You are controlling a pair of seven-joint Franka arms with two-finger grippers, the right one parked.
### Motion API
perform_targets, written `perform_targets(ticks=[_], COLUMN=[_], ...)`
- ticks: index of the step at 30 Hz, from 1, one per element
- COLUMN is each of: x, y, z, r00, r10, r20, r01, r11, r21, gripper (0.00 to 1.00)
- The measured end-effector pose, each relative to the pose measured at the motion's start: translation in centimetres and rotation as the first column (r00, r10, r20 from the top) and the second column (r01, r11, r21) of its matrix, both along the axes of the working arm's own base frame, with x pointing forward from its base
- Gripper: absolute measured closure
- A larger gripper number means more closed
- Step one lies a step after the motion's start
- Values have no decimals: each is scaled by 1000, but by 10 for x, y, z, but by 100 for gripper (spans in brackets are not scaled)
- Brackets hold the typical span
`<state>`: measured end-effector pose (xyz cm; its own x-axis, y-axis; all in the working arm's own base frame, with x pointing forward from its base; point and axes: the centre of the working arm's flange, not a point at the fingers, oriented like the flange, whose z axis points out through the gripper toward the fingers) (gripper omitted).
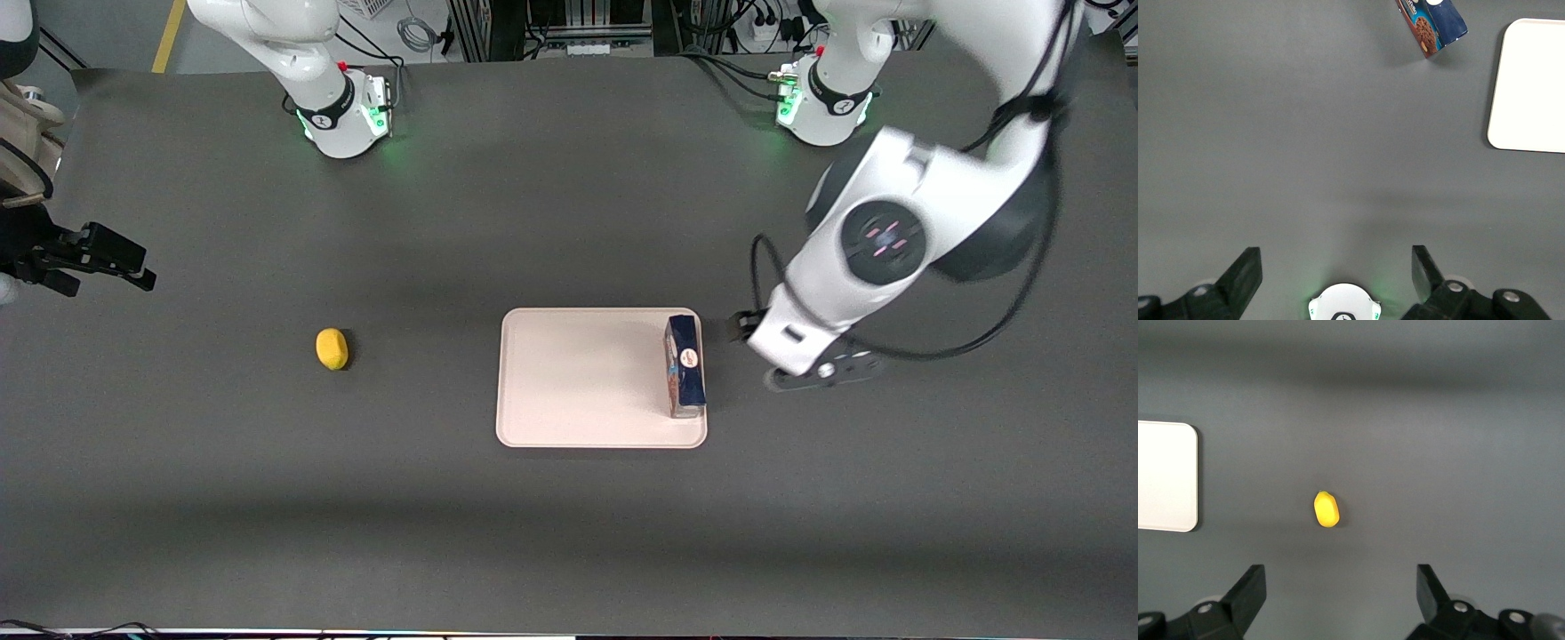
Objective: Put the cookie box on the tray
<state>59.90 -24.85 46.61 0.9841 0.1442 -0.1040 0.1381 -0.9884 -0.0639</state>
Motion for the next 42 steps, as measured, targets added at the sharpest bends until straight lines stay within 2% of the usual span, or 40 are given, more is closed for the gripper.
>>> perform_targets(ticks=[5,10,17,21,29,34,39,42], x=[-11,-26,-53,-70,-107,-130,-138,-139], y=[44,96,173,211,240,245,242,241], z=[82,143,193,197,153,128,125,127], r00=[998,998,1000,999,999,998,997,997], r10=[57,56,-4,-35,-46,-45,-41,-40], r20=[14,-6,-25,-32,22,43,59,64], r01=[-58,-55,6,37,45,43,40,39], r11=[998,997,998,997,997,998,999,999], r21=[31,62,70,64,55,50,18,11], gripper=[0,0,0,0,0,0,0,0])
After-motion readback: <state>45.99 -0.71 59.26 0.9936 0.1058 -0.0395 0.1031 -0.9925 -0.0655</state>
